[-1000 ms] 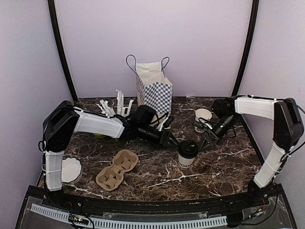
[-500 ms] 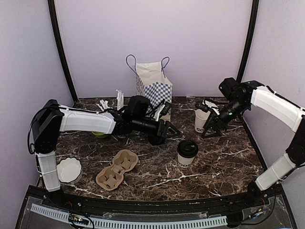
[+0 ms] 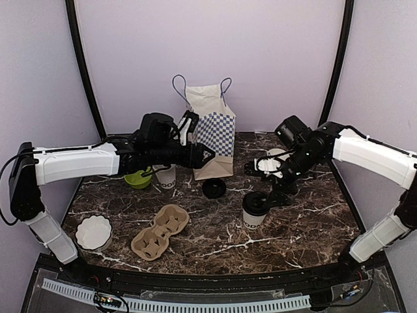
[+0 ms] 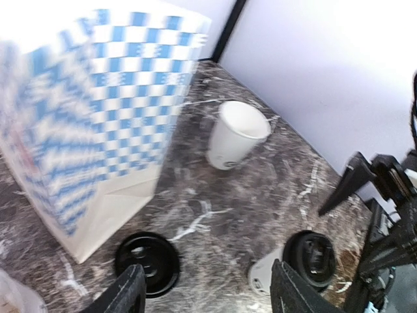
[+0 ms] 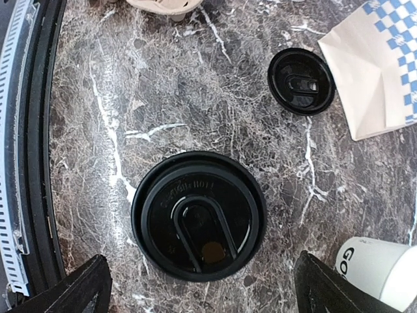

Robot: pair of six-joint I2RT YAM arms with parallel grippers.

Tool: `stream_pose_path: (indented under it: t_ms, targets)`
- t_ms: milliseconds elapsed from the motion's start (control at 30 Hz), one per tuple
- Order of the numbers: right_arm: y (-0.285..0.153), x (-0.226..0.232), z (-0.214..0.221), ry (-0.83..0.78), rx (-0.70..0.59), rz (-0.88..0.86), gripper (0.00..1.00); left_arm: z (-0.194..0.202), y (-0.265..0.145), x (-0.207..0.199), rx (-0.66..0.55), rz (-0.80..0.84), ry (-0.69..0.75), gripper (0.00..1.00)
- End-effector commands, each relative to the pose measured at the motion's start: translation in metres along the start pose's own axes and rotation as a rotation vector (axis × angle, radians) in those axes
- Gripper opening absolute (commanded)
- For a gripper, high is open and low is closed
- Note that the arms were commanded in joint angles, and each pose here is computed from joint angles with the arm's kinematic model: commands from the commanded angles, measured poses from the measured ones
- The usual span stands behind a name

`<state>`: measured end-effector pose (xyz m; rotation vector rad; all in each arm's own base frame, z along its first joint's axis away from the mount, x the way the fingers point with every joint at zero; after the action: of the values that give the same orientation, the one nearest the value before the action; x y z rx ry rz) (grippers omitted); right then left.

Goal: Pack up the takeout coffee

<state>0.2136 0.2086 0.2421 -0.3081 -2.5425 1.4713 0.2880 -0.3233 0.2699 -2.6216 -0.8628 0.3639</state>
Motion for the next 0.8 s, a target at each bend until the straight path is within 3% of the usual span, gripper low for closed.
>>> stream_pose_path:
  t_ms: [0,400,767]
  targets:
    - [0.010,-0.002,-0.013,-0.058,0.010,-0.007,0.98,0.006,-0.011,0.013,0.004,-0.092,-0.005,0.68]
    - [0.036,-0.001,-0.010,-0.044,0.108,-0.032,0.91,0.010,-0.008,0.014,0.024,-0.090,-0.037,0.70]
    - [0.048,-0.002,-0.005,-0.015,0.132,0.001,0.79,0.017,-0.005,0.014,0.034,-0.065,-0.066,0.70]
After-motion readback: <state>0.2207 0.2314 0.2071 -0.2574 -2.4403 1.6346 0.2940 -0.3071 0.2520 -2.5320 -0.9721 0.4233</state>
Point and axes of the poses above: each gripper's point midway between its finger pads, its own y axis out along the fingers, its own x axis along the line the jaws close on, z = x × y, the point moved 8 cm from there along -y, back along the fingers, and after that the axes turned 14 degrees about y, right-handed, at the moved point
